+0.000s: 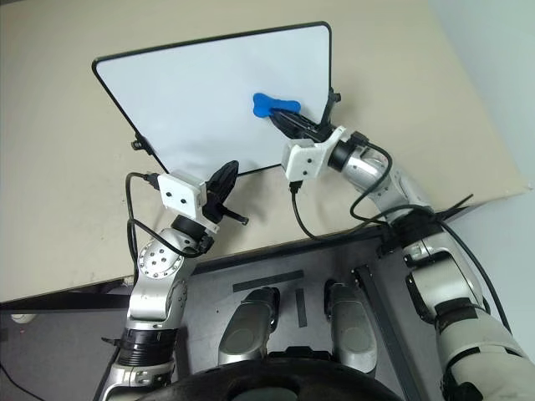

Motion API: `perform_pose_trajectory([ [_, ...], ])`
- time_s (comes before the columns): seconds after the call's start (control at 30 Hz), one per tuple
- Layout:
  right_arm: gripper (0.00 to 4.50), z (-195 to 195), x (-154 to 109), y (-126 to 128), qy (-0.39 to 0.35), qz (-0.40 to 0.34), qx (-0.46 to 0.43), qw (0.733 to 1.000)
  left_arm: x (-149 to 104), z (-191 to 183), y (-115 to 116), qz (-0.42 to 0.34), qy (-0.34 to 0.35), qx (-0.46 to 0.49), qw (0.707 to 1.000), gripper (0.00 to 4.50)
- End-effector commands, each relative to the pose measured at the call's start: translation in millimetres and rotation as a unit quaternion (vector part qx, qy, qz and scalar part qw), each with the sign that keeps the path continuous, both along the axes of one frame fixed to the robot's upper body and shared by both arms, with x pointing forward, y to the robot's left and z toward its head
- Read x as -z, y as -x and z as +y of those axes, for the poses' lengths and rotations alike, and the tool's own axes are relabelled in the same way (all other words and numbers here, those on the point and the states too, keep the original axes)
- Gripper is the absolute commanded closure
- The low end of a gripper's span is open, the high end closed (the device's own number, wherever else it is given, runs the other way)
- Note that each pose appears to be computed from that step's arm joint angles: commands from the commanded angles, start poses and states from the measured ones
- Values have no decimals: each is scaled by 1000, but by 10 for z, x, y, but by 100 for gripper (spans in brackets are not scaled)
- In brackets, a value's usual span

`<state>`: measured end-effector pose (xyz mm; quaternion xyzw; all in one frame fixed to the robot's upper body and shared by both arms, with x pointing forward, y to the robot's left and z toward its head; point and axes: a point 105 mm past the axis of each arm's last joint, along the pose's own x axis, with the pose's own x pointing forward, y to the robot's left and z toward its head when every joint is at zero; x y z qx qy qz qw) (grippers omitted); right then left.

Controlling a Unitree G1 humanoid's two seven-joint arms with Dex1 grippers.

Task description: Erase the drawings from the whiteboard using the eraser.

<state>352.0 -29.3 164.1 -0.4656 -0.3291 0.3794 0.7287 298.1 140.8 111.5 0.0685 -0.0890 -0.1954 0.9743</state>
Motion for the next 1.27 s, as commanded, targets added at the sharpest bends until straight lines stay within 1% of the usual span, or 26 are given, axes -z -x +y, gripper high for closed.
perform_pose_trajectory([
  [0.03, 446, -75, -57, 158, -8, 31, -19, 999, -101, 18, 24, -20, 1, 2, 1000, 450],
  [0.13, 446, -205, 122, 284, 10, 106, -15, 994, -97, 20, 33, -18, 0, 4, 1000, 450],
  [0.27, 446, -419, 455, 465, 49, 233, 3, 971, -97, 22, 31, -15, -1, 9, 1000, 450],
  [0.37, 446, -507, 588, 516, 61, 277, 17, 959, -89, 7, 25, -12, -3, 17, 1000, 450],
  [0.43, 446, -520, 627, 505, 61, 288, 26, 955, -92, 3, 19, -12, -4, 20, 1000, 450],
  [0.53, 374, -497, 640, 502, 55, 299, 28, 952, -108, 21, 8, -14, -5, 19, 1000, 450],
  [0.73, 163, -466, 530, 495, 40, 297, 22, 954, -136, 134, -19, -17, -13, 10, 1000, 450],
  [0.87, 18, -510, 302, 453, -2, 270, 28, 962, -193, 235, -24, -23, -26, 4, 999, 450],
  [0.9, 6, -538, 248, 448, -20, 271, 30, 962, -206, 261, -17, -23, -27, 2, 999, 450],
  [1.0, 6, -615, 176, 421, -70, 288, 40, 954, -207, 341, 2, -20, -29, -6, 999, 450],
  [1.1, 6, -689, 141, 412, -103, 301, 52, 946, -208, 391, 44, -15, -29, -7, 999, 450],
  [1.17, 6, -699, 104, 418, -123, 310, 52, 941, -202, 412, 55, -11, -33, -4, 999, 450],
  [1.27, 6, -703, 100, 442, -128, 314, 52, 939, -207, 392, 47, -9, -35, 3, 999, 450],
])
